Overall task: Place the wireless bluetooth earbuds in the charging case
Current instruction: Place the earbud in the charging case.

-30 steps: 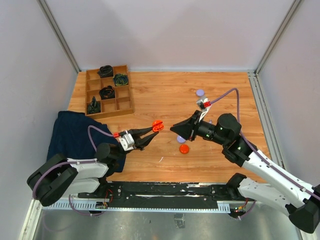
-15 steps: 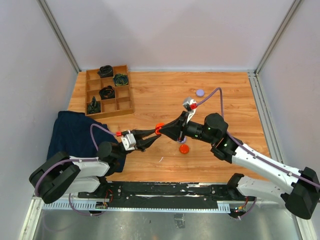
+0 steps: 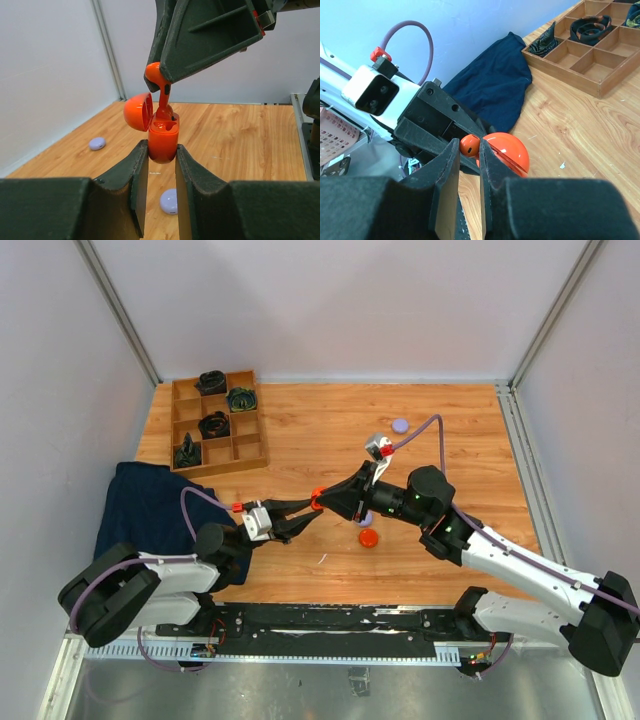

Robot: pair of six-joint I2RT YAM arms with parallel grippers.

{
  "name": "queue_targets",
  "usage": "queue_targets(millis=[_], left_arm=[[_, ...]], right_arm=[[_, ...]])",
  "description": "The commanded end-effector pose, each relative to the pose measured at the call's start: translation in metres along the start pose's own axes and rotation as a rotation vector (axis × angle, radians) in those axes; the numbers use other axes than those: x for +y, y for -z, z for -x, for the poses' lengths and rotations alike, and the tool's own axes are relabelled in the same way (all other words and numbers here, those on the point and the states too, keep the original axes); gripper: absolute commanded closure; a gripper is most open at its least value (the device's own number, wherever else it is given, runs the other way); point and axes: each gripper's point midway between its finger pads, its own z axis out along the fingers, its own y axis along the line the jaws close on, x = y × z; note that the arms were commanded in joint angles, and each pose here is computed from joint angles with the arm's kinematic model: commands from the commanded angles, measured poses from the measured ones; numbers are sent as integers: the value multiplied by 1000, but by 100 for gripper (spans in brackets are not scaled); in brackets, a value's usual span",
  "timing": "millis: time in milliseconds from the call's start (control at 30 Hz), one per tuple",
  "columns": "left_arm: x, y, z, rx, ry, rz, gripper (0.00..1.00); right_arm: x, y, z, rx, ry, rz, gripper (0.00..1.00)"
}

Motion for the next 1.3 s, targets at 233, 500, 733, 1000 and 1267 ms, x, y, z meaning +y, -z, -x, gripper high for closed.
queue_targets(millis=[233,500,733,1000,1267], left_arm=[[8,-7,76,-275,-117,35,100],[10,-7,83,-295,-124,42,100],[10,-6,89,-310,-129,48,100],[14,-7,93,-320,-134,61,100],[14,-9,91,-316,-128,55,100]], right_arm=[[8,-2,3,-51,-68,16,89],[4,-4,0,-63,-113,-5,89],[-4,-1,0,-84,-140,-58,89],[-16,8,2,-117,-158,-146,84],[-20,7,-1,-90,-154,-177,82]])
